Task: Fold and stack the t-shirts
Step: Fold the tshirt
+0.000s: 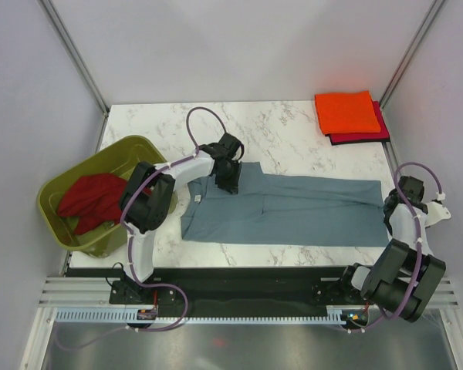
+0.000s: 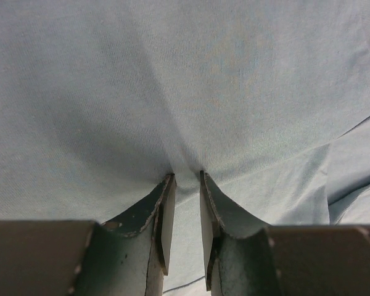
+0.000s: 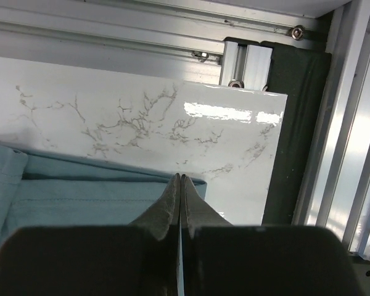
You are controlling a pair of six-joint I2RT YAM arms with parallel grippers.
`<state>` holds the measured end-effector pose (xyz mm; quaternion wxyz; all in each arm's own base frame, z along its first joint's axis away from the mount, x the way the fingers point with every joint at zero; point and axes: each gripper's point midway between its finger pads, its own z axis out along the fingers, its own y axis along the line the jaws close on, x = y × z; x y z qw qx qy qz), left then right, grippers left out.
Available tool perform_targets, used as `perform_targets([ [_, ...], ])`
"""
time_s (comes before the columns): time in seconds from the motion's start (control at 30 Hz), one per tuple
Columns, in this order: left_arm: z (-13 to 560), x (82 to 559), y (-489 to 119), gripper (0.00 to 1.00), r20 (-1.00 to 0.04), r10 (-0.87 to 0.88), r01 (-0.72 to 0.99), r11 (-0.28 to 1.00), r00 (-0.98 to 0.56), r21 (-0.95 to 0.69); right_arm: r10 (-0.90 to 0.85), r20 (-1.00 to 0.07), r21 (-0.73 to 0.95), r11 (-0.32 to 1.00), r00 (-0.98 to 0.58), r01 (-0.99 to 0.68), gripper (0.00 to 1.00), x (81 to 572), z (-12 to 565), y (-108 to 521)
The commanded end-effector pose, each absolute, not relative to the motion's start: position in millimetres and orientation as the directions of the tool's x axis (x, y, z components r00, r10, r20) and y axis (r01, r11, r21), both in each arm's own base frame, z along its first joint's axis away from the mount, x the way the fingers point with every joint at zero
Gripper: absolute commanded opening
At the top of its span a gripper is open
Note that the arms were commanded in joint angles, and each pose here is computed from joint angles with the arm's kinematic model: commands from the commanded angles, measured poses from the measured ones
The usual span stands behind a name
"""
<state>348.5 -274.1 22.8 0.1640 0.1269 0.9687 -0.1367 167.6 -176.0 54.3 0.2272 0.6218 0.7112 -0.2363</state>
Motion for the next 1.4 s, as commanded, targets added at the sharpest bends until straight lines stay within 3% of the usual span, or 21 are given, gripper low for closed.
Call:
perform_targets([
  [0.0, 9.7, 360.3, -262.8, 0.31, -0.354, 0.170, 0.243, 0.955, -0.919, -0.172, 0.788, -0.607, -0.030, 0.102, -0.099, 0.994, 0.00, 170.5, 54.1, -175.0],
  [0.1, 12.0, 362.7, -257.1, 0.31, -0.357, 0.151, 0.216, 0.965, -0.922, -0.149, 0.829, -0.532, 0.018, 0.213, -0.171, 0.977, 0.03, 194.5, 52.3, -164.2],
  [0.27, 47.2, 375.8, -259.8, 0.31, -0.423, 0.103, 0.189, 0.967, -0.901, -0.169, 0.842, -0.463, 0.123, 0.369, -0.276, 0.921, 0.24, 229.8, 59.2, -150.4],
  [0.37, 87.9, 387.8, -280.1, 0.33, -0.509, 0.109, 0.246, 0.946, -0.854, -0.209, 0.816, -0.470, 0.201, 0.470, -0.336, 0.860, 0.27, 251.9, 67.5, -139.1],
  [0.53, 125.2, 386.0, -326.9, 0.34, -0.559, 0.131, 0.347, 0.889, -0.819, -0.300, 0.787, -0.476, 0.270, 0.555, -0.392, 0.787, 0.28, 276.5, 72.0, -115.7],
  [0.7, 105.4, 370.7, -373.7, 0.33, -0.511, 0.184, 0.421, 0.816, -0.840, -0.397, 0.757, -0.462, 0.241, 0.609, -0.462, 0.756, 0.29, 289.8, 50.1, -100.0],
  [0.87, 67.4, 367.3, -388.5, 0.33, -0.476, 0.220, 0.430, 0.813, -0.852, -0.393, 0.736, -0.462, 0.195, 0.629, -0.495, 0.753, 0.29, 287.7, 31.8, -103.0],
  [1.13, 22.5, 396.1, -367.2, 0.33, -0.459, 0.200, 0.344, 0.903, -0.866, -0.256, 0.710, -0.470, 0.129, 0.643, -0.525, 0.755, 0.29, 285.7, 1.6, -111.6],
  [1.37, 6.8, 432.3, -353.2, 0.34, -0.457, 0.147, 0.275, 0.934, -0.877, -0.227, 0.700, -0.503, 0.146, 0.647, -0.507, 0.748, 0.29, 324.6, 2.2, -126.8],
])
